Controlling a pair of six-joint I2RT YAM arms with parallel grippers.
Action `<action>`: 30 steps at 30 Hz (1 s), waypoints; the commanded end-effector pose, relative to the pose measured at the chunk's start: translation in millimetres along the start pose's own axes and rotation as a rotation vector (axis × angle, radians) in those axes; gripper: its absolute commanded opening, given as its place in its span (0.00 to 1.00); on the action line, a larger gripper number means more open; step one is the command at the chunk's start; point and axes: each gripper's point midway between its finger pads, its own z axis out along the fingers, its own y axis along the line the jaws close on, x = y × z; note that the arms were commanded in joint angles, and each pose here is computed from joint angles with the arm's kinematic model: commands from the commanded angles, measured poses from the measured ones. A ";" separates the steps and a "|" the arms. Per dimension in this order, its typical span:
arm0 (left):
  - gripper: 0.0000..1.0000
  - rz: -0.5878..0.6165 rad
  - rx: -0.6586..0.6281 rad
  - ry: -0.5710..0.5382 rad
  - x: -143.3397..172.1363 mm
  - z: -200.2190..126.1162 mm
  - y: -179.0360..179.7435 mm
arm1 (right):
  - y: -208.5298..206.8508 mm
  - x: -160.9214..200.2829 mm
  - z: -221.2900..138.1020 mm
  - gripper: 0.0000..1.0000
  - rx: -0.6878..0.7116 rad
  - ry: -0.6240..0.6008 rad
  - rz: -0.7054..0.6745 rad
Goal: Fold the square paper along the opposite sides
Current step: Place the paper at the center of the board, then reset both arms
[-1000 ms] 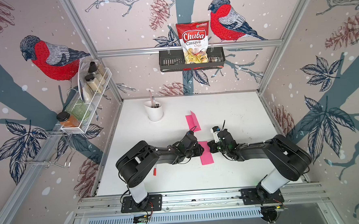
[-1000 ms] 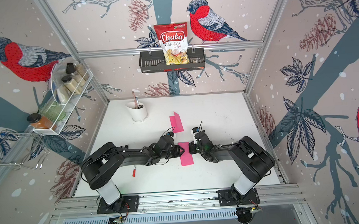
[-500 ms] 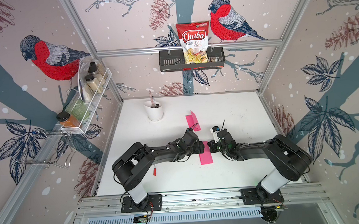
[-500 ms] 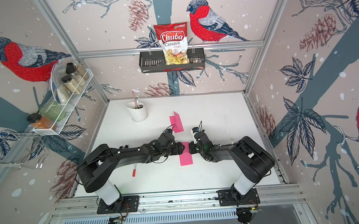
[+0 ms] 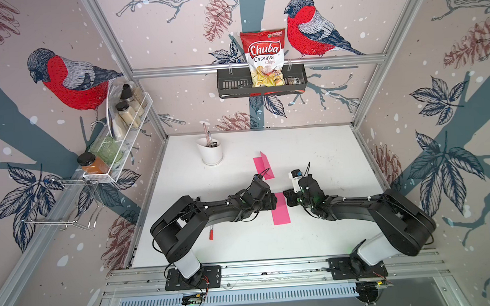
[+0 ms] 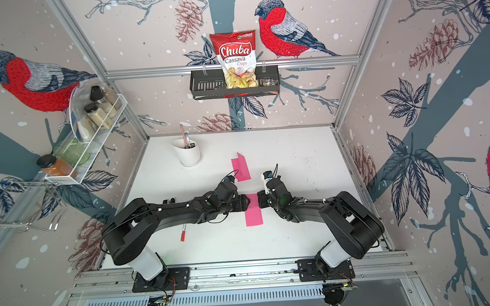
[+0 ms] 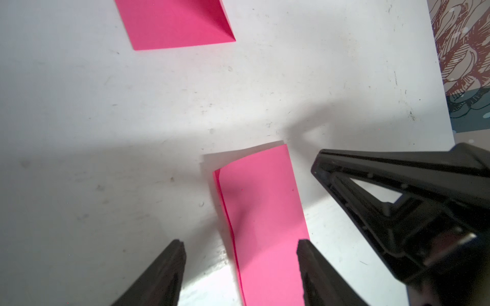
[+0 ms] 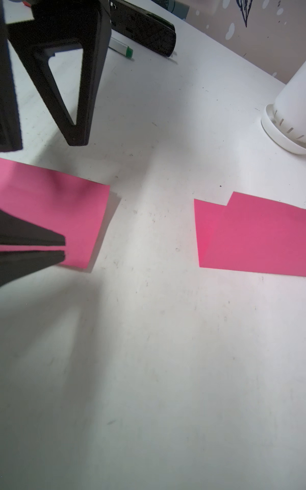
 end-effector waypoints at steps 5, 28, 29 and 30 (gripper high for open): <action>0.72 0.143 0.017 -0.286 -61.9 -47.6 -23.2 | -12.7 -69.1 -46.1 0.36 0.131 -0.314 -0.015; 0.96 0.308 -0.652 -0.826 -129.6 -196.9 187.0 | -185.6 -97.3 -191.0 0.89 0.755 -0.824 -0.110; 0.96 0.319 -0.685 -0.818 -129.4 -194.0 195.1 | -189.3 -97.1 -192.1 0.88 0.759 -0.842 -0.102; 0.96 0.324 -0.717 -0.808 -127.7 -190.7 203.8 | -190.3 -95.8 -189.5 0.89 0.763 -0.838 -0.110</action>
